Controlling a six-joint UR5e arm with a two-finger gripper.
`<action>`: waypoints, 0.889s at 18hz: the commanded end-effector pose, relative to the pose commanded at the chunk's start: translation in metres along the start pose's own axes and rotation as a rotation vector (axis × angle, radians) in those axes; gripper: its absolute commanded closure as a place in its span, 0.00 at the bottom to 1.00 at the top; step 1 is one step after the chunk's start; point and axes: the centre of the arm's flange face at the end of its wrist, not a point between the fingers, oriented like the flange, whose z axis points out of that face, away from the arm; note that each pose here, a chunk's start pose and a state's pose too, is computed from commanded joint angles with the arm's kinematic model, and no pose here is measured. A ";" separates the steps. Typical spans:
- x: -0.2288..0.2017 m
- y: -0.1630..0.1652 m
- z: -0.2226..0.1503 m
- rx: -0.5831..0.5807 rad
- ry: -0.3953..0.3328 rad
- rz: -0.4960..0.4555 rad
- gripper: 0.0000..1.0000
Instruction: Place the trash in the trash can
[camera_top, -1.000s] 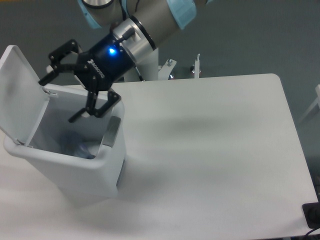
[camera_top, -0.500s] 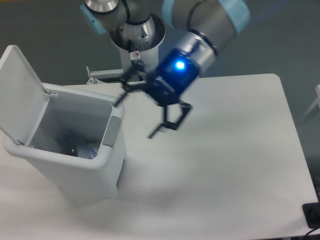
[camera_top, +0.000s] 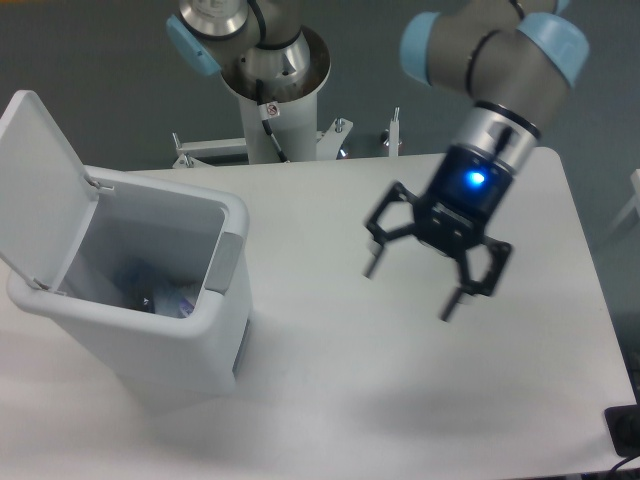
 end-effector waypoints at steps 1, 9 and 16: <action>-0.006 0.008 0.005 -0.053 -0.031 -0.004 0.00; -0.036 0.052 0.008 -0.454 -0.090 0.103 0.00; -0.039 0.066 0.008 -0.597 -0.088 0.172 0.00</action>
